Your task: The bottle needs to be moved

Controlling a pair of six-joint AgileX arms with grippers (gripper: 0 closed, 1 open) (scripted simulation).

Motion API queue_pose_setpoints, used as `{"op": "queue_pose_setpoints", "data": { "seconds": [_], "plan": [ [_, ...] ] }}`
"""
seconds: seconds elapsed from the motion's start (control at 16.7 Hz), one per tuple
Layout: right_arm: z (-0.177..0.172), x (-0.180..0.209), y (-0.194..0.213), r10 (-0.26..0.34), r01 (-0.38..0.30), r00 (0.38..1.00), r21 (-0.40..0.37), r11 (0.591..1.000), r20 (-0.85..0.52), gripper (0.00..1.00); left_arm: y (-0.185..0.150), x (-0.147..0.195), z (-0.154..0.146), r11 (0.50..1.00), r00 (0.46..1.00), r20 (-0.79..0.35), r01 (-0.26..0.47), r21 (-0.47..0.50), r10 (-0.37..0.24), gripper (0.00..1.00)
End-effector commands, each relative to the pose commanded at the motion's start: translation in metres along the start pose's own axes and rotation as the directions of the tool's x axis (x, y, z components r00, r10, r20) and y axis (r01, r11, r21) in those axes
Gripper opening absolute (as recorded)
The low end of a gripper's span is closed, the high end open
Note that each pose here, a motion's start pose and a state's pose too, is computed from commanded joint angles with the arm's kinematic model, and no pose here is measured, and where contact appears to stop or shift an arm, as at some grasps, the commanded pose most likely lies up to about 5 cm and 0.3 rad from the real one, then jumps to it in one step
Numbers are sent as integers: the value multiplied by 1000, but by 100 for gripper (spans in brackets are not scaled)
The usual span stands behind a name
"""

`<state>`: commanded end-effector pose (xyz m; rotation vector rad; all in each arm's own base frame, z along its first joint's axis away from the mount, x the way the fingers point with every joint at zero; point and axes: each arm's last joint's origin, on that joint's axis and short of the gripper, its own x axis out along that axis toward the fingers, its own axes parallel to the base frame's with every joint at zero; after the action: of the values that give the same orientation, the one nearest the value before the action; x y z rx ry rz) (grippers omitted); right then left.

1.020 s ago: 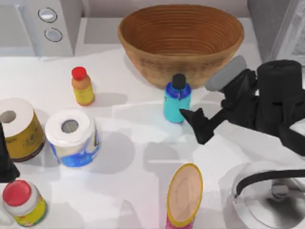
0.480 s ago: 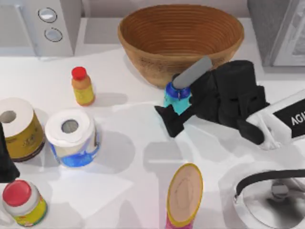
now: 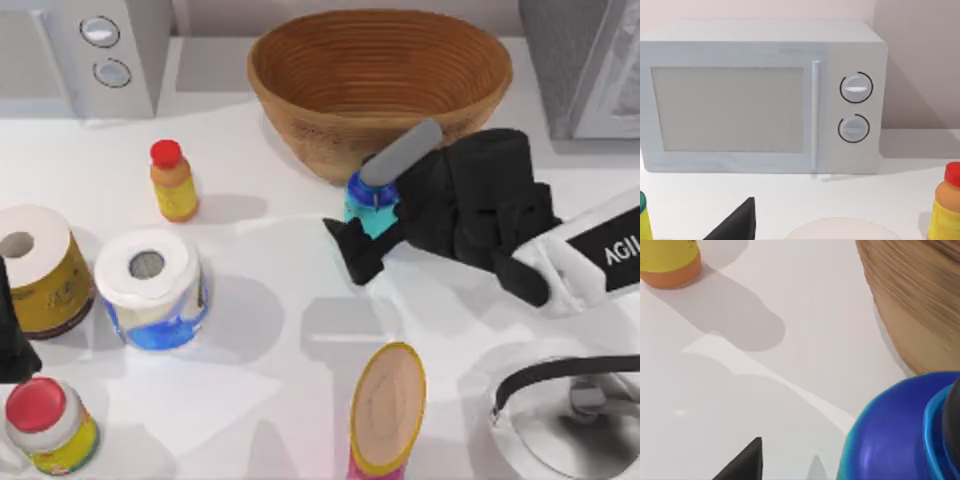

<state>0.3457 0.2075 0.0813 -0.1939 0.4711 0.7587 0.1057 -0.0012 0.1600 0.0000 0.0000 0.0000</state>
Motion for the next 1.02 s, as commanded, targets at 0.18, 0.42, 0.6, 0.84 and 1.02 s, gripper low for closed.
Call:
{"op": "queue_pose_setpoints", "data": {
  "seconds": [0.18,0.42,0.6,0.84,1.02],
  "plan": [
    [0,0,0,0,0,1000,0,1000,0,62,0,0,0,1000,1000,0,0,0,0,100],
    [0,0,0,0,0,1000,0,1000,0,32,0,0,0,1000,1000,0,0,0,0,100],
    [0,0,0,0,0,1000,0,1000,0,10,0,0,0,1000,1000,0,0,0,0,100],
    [0,0,0,0,0,1000,0,1000,0,0,0,0,0,1000,1000,0,0,0,0,100],
    [0,0,0,0,0,1000,0,1000,0,0,0,0,0,1000,1000,0,0,0,0,100]
  ]
}}
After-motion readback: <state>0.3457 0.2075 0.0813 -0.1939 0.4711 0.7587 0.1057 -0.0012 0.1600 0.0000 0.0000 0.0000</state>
